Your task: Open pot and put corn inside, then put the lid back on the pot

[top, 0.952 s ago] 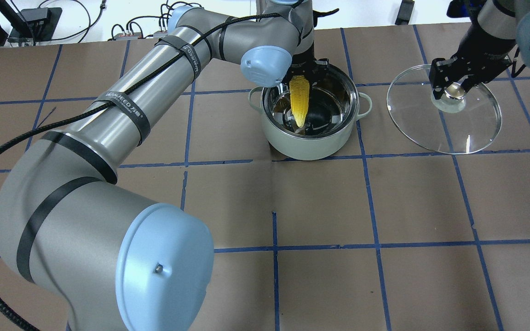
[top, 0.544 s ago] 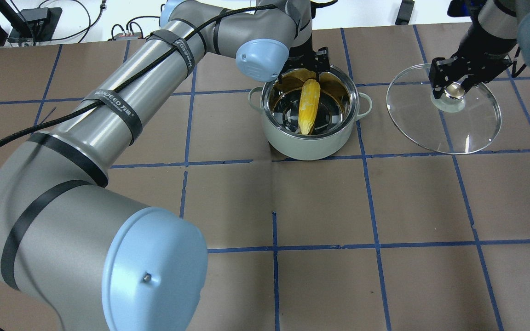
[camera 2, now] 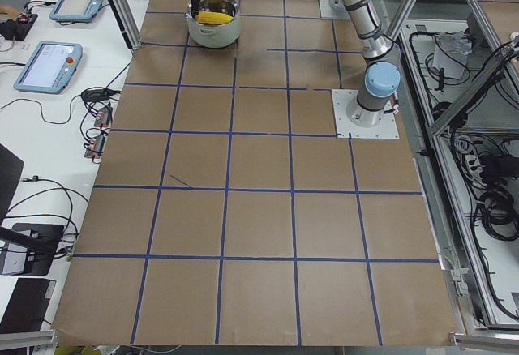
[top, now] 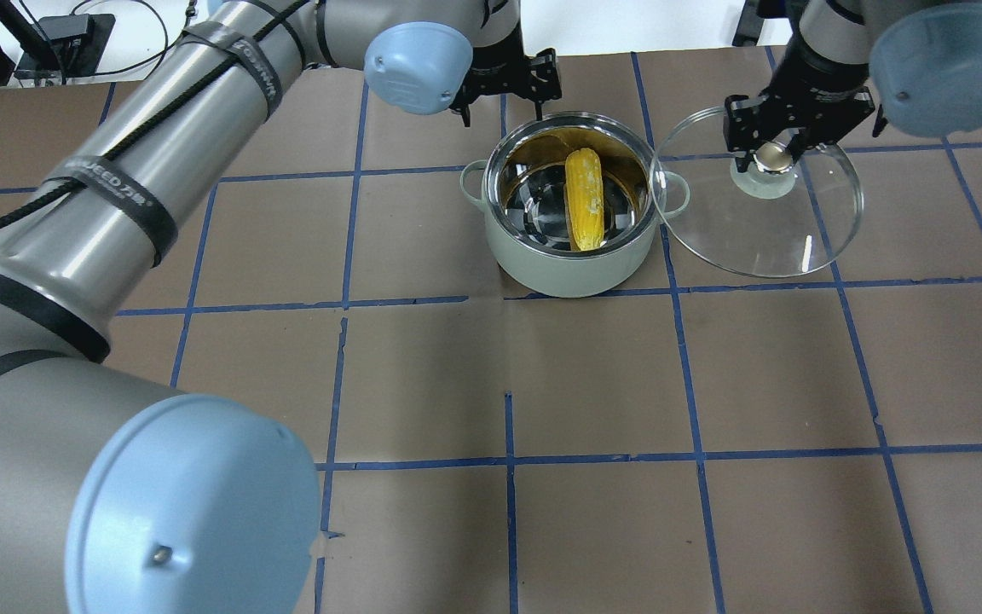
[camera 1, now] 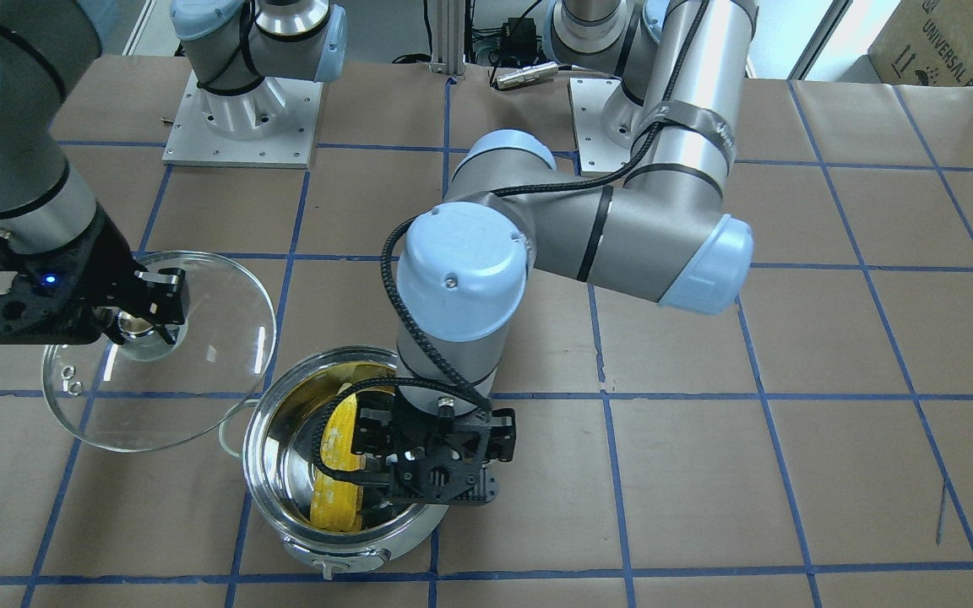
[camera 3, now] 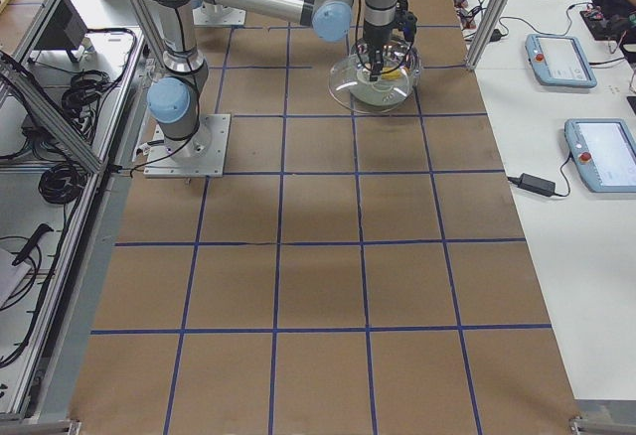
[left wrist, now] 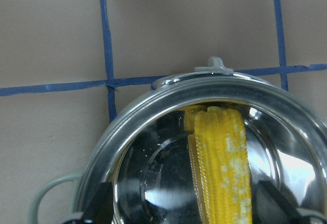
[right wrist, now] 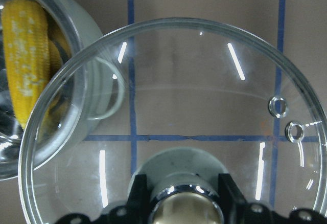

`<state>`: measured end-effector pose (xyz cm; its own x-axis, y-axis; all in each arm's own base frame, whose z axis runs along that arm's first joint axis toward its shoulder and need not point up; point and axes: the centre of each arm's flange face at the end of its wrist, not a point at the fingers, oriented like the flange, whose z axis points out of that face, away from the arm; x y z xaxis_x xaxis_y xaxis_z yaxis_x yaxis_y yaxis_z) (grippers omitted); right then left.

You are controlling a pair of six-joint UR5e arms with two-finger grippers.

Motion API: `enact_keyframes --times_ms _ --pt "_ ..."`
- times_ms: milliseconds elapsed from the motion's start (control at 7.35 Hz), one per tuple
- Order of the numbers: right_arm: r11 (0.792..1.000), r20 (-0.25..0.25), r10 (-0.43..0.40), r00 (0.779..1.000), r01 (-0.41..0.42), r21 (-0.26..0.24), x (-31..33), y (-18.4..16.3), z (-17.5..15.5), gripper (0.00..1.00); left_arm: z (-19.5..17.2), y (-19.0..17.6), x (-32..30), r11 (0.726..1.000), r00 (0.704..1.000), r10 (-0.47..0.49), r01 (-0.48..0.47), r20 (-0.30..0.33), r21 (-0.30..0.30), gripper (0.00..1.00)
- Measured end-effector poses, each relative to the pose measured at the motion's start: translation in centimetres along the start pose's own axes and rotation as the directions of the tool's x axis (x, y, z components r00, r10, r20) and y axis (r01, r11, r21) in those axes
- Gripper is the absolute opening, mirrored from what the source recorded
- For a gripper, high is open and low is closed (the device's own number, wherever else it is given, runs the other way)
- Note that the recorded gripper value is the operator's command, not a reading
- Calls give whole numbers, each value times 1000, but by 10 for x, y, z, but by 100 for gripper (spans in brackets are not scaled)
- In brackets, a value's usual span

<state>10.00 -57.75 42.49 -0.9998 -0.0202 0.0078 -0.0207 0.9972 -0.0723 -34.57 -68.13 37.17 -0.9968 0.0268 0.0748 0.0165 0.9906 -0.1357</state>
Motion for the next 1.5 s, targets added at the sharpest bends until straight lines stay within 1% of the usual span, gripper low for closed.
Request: enact_keyframes --times_ms 272,408,544,680,952,1088,1496 --pt "1000 3 -24 1000 24 18 -48 -13 -4 43 -52 17 -80 998 999 -2 4 37 -69 100" --pt "998 6 -57 998 57 19 -74 -22 -1 43 -85 36 -123 995 999 7 -2 44 -99 100" --pt "995 11 -96 995 96 21 -102 -30 4 43 -113 58 -157 993 999 13 -7 46 -114 100" --pt "991 17 -134 991 133 20 -129 -39 12 43 -131 80 -177 993 998 16 -9 61 -120 100" --pt "986 26 -165 986 165 1 -155 -57 36 43 -164 115 -191 991 994 23 -9 106 -131 100" --pt "985 27 -173 984 174 -3 -162 -64 43 43 -178 125 -193 992 993 21 -6 114 -125 100" --pt "979 30 -202 979 202 -23 -184 -71 65 43 -190 130 -196 994 993 16 -3 118 -111 100"
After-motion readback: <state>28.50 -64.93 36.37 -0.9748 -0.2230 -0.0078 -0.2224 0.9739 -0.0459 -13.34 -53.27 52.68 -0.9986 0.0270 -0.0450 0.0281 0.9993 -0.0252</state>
